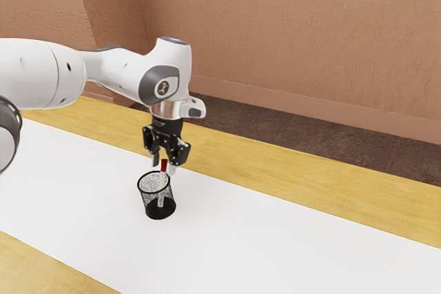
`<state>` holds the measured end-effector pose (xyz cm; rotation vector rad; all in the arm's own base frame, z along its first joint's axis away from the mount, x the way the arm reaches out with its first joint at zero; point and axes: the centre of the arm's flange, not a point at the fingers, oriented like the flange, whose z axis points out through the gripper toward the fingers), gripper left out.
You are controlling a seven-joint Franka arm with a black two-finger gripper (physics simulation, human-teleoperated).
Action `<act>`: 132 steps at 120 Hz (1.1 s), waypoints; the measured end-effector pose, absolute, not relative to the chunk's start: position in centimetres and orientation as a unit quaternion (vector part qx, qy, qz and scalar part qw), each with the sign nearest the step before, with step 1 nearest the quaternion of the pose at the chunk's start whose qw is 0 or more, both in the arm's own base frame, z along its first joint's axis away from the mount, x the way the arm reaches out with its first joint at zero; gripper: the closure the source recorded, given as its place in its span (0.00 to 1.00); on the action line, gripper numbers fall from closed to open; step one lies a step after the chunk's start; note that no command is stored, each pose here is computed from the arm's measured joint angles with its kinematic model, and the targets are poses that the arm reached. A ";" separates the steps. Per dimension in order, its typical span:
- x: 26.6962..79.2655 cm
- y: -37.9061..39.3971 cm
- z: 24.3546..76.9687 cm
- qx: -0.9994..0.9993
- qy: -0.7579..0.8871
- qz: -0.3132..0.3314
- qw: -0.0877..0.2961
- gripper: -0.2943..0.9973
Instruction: Take the marker out of the pen holder and place it to the left of the pen holder.
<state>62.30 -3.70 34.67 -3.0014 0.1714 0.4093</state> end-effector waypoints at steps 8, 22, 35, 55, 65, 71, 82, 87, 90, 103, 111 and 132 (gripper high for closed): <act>62.2 -3.7 34.8 -0.988 0.056 0.134 0.053 0.50; 62.1 -3.6 34.9 -0.988 0.056 0.134 0.052 0.55; 62.1 -3.5 34.9 -0.988 0.053 0.134 0.049 0.61; 62.1 -3.1 34.8 -0.989 0.049 0.134 0.047 0.67; 62.1 -3.1 34.8 -0.989 0.049 0.134 0.047 0.70; 62.1 -3.1 34.8 -0.989 0.048 0.135 0.046 0.72; 62.1 -3.1 34.9 -0.989 0.048 0.134 0.046 0.76; 62.1 -3.1 34.9 -0.989 0.048 0.134 0.047 0.77; 62.1 -3.1 34.9 -0.989 0.048 0.134 0.047 0.78; 62.1 -3.0 35.5 -0.989 0.048 0.130 0.049 0.80; 62.0 -2.9 37.1 -0.990 0.047 0.119 0.050 0.81; 60.9 -1.2 42.8 -0.993 0.032 0.096 0.054 0.83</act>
